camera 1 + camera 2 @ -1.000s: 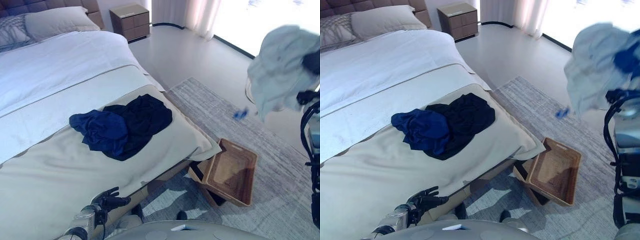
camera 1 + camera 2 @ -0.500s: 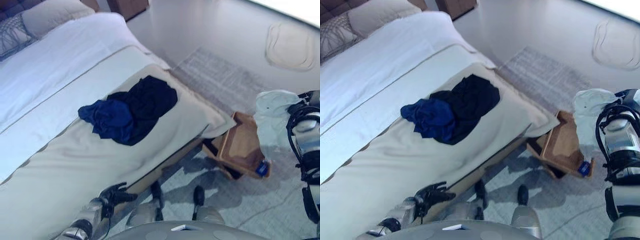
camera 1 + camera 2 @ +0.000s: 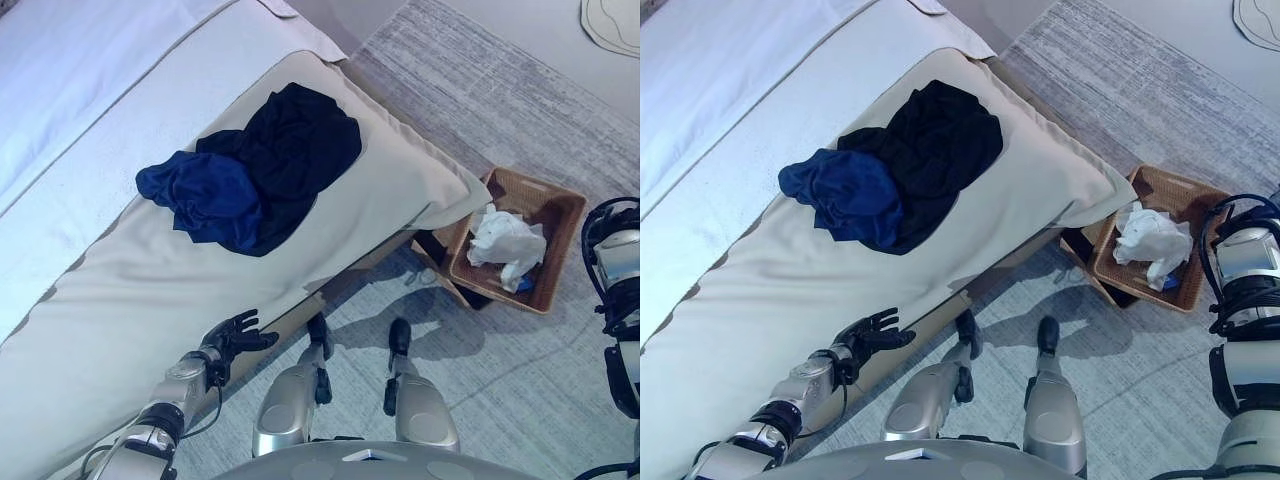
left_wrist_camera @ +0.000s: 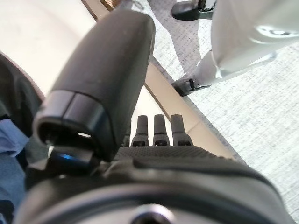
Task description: Pick up the clothes from the bed and place them into the basket
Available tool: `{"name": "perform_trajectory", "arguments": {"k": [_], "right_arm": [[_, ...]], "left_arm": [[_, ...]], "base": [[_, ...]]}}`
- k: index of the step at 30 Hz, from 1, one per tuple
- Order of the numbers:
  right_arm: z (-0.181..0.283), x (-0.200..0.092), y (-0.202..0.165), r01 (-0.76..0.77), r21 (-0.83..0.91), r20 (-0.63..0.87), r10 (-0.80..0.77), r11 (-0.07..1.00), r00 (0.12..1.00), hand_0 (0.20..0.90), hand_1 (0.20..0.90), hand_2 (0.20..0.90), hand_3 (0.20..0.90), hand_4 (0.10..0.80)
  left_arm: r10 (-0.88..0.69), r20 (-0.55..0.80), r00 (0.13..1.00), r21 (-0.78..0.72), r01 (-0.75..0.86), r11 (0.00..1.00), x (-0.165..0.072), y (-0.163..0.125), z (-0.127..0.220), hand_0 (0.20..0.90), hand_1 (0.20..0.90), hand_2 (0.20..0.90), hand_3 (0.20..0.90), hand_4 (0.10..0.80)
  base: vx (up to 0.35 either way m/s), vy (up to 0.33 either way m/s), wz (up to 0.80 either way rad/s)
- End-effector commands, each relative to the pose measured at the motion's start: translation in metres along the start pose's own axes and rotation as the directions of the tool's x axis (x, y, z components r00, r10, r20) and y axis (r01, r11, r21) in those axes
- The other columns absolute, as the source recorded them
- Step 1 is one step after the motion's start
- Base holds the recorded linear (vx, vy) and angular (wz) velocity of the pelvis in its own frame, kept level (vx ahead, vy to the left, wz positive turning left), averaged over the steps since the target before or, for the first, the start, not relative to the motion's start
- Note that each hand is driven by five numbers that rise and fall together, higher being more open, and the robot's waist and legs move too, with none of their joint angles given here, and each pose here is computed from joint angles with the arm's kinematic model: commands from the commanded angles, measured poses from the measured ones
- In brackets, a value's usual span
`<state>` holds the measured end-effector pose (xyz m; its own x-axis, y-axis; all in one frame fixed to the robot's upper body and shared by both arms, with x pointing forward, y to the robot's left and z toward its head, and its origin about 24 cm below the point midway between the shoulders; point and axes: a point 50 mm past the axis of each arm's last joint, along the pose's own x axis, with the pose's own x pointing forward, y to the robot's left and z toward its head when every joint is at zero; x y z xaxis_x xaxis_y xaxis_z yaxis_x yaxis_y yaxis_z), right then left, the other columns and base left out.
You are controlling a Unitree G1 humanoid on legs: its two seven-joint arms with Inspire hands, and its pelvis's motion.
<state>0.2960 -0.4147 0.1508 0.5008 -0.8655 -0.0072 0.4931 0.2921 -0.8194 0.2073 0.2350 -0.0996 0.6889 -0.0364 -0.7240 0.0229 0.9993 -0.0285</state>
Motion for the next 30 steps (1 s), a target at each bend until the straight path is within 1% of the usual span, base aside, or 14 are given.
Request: {"name": "perform_trajectory", "arguments": {"k": [1, 3, 4, 6, 7, 8, 10, 14, 15, 18, 22, 26, 27, 30], "right_arm": [[0.033, 0.009, -0.075, 0.316, -0.037, 0.181, -0.305, 0.948, 0.935, 0.9, 0.9, 0.9, 0.9, 0.8], [0.046, 0.004, -0.075, 0.322, -0.007, 0.276, -0.307, 0.947, 0.911, 0.9, 0.9, 0.9, 0.9, 0.8], [0.065, -0.005, -0.076, 0.308, 0.027, 0.383, -0.295, 0.951, 0.876, 0.9, 0.9, 0.9, 0.9, 0.8], [0.086, -0.019, -0.074, 0.271, 0.043, 0.499, -0.256, 0.962, 0.828, 0.9, 0.9, 0.9, 0.9, 0.8], [0.106, -0.035, -0.067, 0.211, 0.038, 0.616, -0.19, 0.977, 0.764, 0.9, 0.9, 0.9, 0.9, 0.8], [0.109, -0.038, -0.065, 0.195, 0.036, 0.632, -0.174, 0.98, 0.756, 0.9, 0.9, 0.9, 0.9, 0.8], [0.126, -0.059, -0.046, 0.091, -0.048, 0.749, -0.024, 0.995, 0.663, 0.9, 0.9, 0.9, 0.9, 0.8], [0.128, -0.077, 0.0, -0.013, -0.265, 0.789, 0.224, 0.964, 0.572, 0.9, 0.9, 0.9, 0.9, 0.8], [0.129, -0.08, 0.005, -0.019, -0.295, 0.79, 0.254, 0.955, 0.558, 0.9, 0.9, 0.9, 0.9, 0.8], [0.127, -0.087, 0.027, -0.023, -0.386, 0.772, 0.336, 0.922, 0.54, 0.9, 0.9, 0.9, 0.9, 0.8], [0.135, -0.092, 0.043, -0.024, -0.408, 0.753, 0.352, 0.913, 0.556, 0.9, 0.9, 0.9, 0.9, 0.8], [0.156, -0.09, 0.041, 0.038, -0.365, 0.748, 0.269, 0.93, 0.607, 0.9, 0.9, 0.9, 0.9, 0.8], [0.167, -0.087, 0.034, 0.1, -0.336, 0.746, 0.199, 0.937, 0.635, 0.9, 0.9, 0.9, 0.9, 0.8], [0.178, -0.083, 0.021, 0.16, -0.299, 0.726, 0.115, 0.941, 0.678, 0.9, 0.9, 0.9, 0.9, 0.8]], "left_arm": [[0.021, -0.035, 0.999, 0.051, -0.019, 0.999, -0.007, 0.016, -0.01, 0.9, 0.9, 0.9, 0.9, 0.8], [0.025, -0.047, 0.999, 0.048, -0.023, 0.999, -0.008, 0.016, -0.015, 0.9, 0.9, 0.9, 0.9, 0.8], [0.028, -0.057, 0.998, 0.046, -0.025, 0.999, -0.009, 0.016, -0.019, 0.9, 0.9, 0.9, 0.9, 0.8], [0.03, -0.064, 0.998, 0.035, -0.028, 0.999, -0.01, 0.016, -0.022, 0.9, 0.9, 0.9, 0.9, 0.8], [0.032, -0.068, 0.997, 0.021, -0.03, 0.999, -0.01, 0.016, -0.025, 0.9, 0.9, 0.9, 0.9, 0.8], [0.032, -0.07, 0.997, 0.02, -0.03, 0.999, -0.011, 0.016, -0.026, 0.9, 0.9, 0.9, 0.9, 0.8], [0.028, -0.085, 0.996, 0.006, -0.027, 1.0, -0.012, 0.015, -0.033, 0.9, 0.9, 0.9, 0.9, 0.8], [0.024, -0.13, 0.991, 0.042, -0.019, 0.999, -0.016, 0.015, -0.048, 0.9, 0.9, 0.9, 0.9, 0.8], [0.026, -0.136, 0.99, 0.041, -0.021, 0.999, -0.016, 0.015, -0.05, 0.9, 0.9, 0.9, 0.9, 0.8], [0.035, -0.158, 0.987, 0.071, -0.025, 0.997, -0.019, 0.019, -0.055, 0.9, 0.9, 0.9, 0.9, 0.8], [0.056, -0.176, 0.983, 0.094, -0.04, 0.995, -0.019, 0.027, -0.052, 0.9, 0.9, 0.9, 0.9, 0.8], [0.078, -0.164, 0.983, 0.083, -0.065, 0.994, -0.019, 0.036, -0.045, 0.9, 0.9, 0.9, 0.9, 0.8], [0.079, -0.144, 0.986, 0.075, -0.069, 0.995, -0.018, 0.037, -0.041, 0.9, 0.9, 0.9, 0.9, 0.8], [0.081, -0.125, 0.989, 0.066, -0.073, 0.995, -0.017, 0.039, -0.034, 0.9, 0.9, 0.9, 0.9, 0.8]], "base": [[0.073, 0.035, 0.12], [0.084, 0.043, 0.1], [0.09, 0.061, 0.05], [0.068, 0.114, 0.01], [0.053, 0.132, 0.0], [0.072, 0.156, 0.04], [0.107, 0.155, 0.2], [0.157, 0.181, 0.39], [0.165, 0.203, 0.54], [0.088, 0.151, 0.54], [0.106, 0.132, 0.45], [0.023, 0.179, 0.5], [0.018, 0.16, 0.41], [-0.014, 0.1, 0.38]]}}
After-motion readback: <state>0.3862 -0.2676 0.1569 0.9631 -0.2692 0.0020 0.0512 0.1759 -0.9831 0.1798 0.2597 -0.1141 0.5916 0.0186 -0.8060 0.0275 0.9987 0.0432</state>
